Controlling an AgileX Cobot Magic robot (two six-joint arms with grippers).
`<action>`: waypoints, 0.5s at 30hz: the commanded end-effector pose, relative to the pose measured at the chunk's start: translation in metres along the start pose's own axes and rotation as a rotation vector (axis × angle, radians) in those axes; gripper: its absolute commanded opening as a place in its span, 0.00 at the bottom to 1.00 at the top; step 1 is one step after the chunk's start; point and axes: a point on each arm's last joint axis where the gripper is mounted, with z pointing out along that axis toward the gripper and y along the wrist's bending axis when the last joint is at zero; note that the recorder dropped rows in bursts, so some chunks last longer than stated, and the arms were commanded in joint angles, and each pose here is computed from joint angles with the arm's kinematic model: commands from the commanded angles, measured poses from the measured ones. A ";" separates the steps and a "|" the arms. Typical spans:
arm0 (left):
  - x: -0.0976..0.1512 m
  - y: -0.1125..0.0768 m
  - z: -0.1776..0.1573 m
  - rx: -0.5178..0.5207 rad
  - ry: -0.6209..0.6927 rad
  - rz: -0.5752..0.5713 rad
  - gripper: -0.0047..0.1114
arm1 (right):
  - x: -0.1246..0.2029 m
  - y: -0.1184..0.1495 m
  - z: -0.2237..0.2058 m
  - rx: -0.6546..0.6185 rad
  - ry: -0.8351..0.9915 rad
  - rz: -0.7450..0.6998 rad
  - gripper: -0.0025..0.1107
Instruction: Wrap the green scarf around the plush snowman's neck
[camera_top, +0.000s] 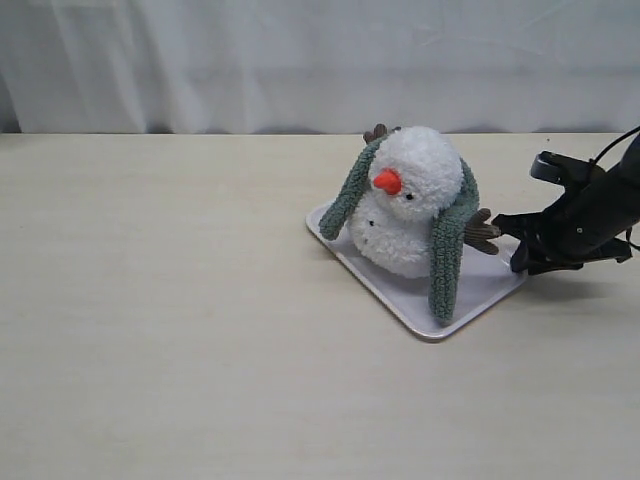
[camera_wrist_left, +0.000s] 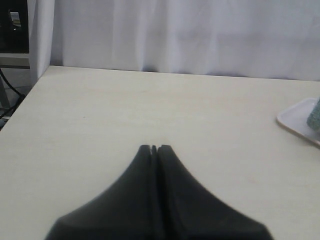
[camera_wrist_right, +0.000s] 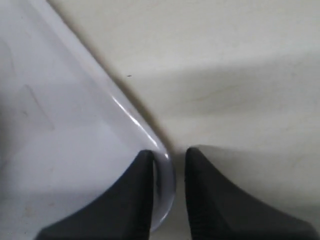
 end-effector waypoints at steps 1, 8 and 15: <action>0.001 0.000 0.000 0.008 -0.002 0.000 0.04 | 0.000 -0.003 0.001 0.000 0.008 -0.095 0.09; 0.001 0.000 0.000 0.008 -0.002 0.000 0.04 | -0.008 -0.002 0.000 -0.002 -0.086 -0.213 0.06; 0.001 0.000 0.000 0.008 -0.002 0.000 0.04 | -0.015 0.007 -0.001 -0.078 -0.185 -0.464 0.06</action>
